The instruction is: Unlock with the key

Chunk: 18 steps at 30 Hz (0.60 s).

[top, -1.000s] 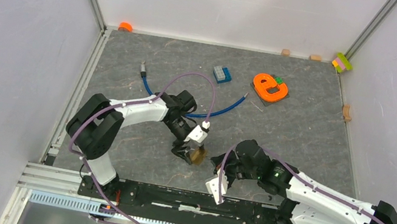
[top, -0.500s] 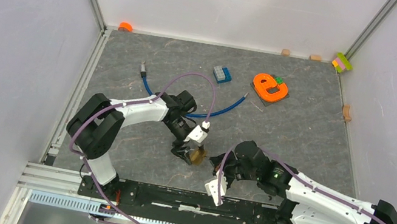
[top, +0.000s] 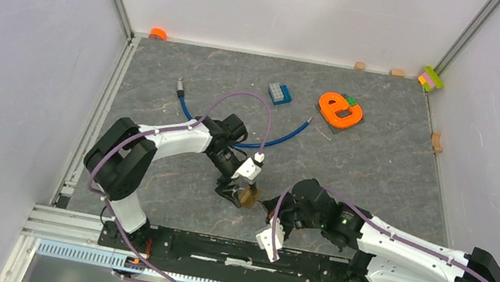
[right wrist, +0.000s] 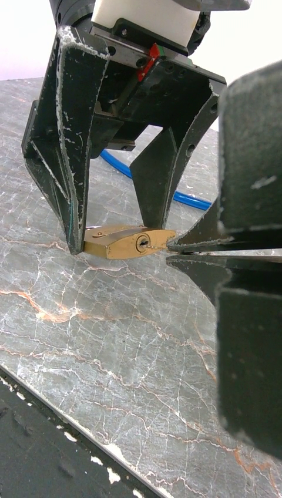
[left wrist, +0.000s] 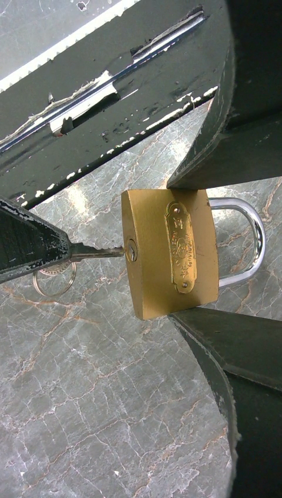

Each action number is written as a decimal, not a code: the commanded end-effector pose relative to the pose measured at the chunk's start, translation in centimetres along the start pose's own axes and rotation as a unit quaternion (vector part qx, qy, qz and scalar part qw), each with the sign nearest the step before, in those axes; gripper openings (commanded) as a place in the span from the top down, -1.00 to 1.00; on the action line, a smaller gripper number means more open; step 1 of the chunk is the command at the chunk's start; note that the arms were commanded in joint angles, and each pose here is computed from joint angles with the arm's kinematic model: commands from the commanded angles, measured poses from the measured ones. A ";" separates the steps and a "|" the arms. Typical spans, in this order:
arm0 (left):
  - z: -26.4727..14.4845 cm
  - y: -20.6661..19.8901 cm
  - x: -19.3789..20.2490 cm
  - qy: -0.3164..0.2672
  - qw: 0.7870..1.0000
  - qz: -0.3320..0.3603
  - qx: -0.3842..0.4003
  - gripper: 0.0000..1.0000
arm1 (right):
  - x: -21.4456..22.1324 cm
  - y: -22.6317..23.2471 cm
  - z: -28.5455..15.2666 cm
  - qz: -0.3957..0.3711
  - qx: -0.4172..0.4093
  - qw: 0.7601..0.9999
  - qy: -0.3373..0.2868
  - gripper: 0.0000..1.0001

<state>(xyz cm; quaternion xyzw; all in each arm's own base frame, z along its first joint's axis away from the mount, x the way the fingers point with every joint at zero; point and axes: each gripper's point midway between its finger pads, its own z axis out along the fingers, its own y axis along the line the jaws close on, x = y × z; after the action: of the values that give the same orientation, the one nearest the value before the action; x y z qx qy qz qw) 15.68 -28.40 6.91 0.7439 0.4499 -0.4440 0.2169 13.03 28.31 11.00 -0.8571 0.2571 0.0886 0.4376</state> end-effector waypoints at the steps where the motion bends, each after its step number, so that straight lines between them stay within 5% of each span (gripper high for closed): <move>1: -0.3 1.1 -2.8 -0.047 0.998 0.041 -0.002 0.96 | -0.5 -0.6 0.3 -0.011 0.012 1.000 -0.011 1.00; 18: -0.3 0.8 -2.8 -0.050 0.998 0.043 -0.001 0.96 | -0.1 -0.8 0.3 -0.013 0.016 1.000 0.000 1.00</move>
<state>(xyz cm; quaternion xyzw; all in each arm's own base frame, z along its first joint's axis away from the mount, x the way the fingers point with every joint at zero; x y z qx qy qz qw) 15.68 -28.44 6.93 0.7451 0.4468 -0.4443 0.2188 13.14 28.65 11.03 -0.8561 0.2550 0.0870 0.4410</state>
